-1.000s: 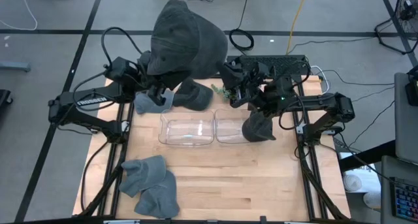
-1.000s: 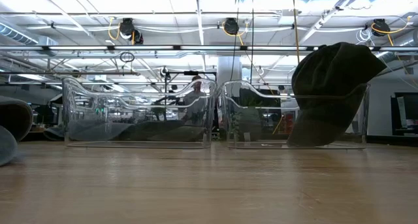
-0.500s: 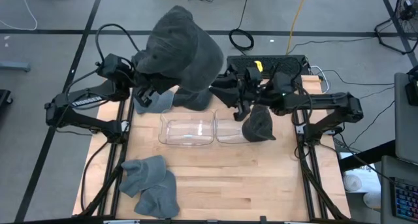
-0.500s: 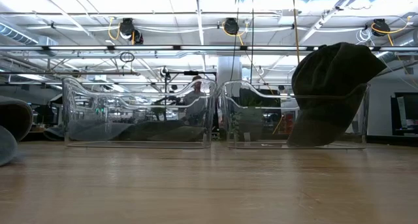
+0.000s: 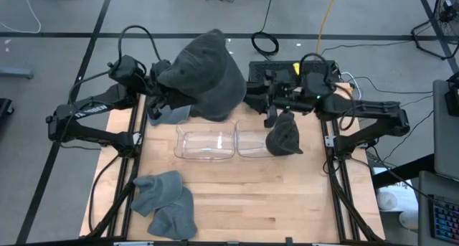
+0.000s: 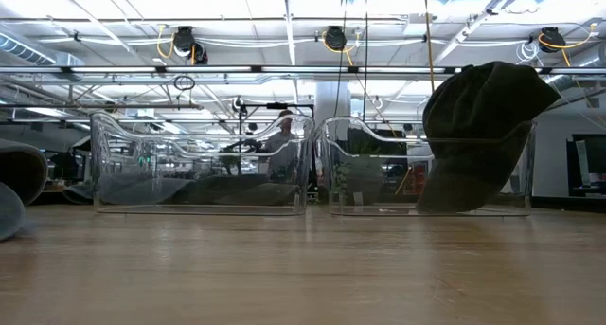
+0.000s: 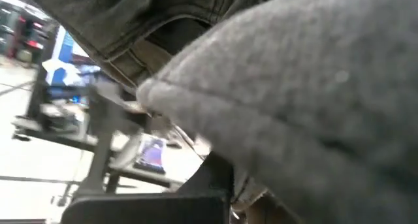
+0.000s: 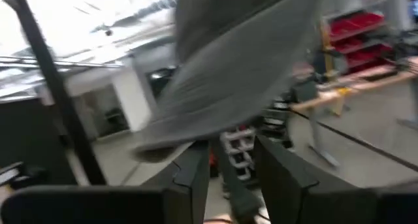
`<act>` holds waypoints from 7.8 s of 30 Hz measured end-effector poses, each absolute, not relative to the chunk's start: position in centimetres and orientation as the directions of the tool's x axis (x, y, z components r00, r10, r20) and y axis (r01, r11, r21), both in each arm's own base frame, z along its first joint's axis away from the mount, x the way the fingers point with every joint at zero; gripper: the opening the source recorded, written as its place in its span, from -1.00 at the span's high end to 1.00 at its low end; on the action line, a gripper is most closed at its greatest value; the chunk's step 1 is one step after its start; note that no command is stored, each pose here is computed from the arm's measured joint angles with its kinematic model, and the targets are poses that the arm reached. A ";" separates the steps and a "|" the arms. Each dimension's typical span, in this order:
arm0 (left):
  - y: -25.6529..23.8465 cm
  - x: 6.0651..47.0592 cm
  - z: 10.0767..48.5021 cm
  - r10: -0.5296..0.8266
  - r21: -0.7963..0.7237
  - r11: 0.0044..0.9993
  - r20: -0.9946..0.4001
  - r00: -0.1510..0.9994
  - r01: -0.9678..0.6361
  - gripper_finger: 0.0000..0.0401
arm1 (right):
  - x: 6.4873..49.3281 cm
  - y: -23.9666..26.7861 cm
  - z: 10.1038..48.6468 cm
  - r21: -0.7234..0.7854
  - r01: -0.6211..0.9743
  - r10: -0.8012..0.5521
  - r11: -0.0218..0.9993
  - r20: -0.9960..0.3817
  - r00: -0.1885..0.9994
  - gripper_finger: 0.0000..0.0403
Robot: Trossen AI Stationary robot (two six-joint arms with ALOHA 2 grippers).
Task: Pick & Place hat
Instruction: Put the right black cap into the right transparent bin
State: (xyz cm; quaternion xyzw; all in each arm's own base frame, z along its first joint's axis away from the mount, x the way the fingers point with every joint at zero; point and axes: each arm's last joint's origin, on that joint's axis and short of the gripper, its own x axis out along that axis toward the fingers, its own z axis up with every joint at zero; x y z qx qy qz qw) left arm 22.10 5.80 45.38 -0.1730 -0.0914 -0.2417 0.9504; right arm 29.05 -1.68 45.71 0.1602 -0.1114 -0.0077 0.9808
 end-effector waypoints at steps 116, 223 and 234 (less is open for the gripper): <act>1.1 30.5 44.2 -0.247 -0.126 0.951 -0.856 0.454 0.281 0.96 | 30.4 1.5 45.0 0.219 -0.169 0.238 0.961 -0.348 0.907 0.22; 5.8 20.8 51.9 0.269 0.032 0.950 -0.593 0.759 -0.312 -0.37 | 27.4 0.6 42.0 0.373 0.821 -0.610 0.433 -0.549 0.572 0.93; 5.8 20.8 51.9 0.268 0.069 0.956 -0.601 0.753 -0.285 -0.42 | 28.7 2.0 39.1 0.380 0.886 -0.653 0.265 -0.605 0.455 0.93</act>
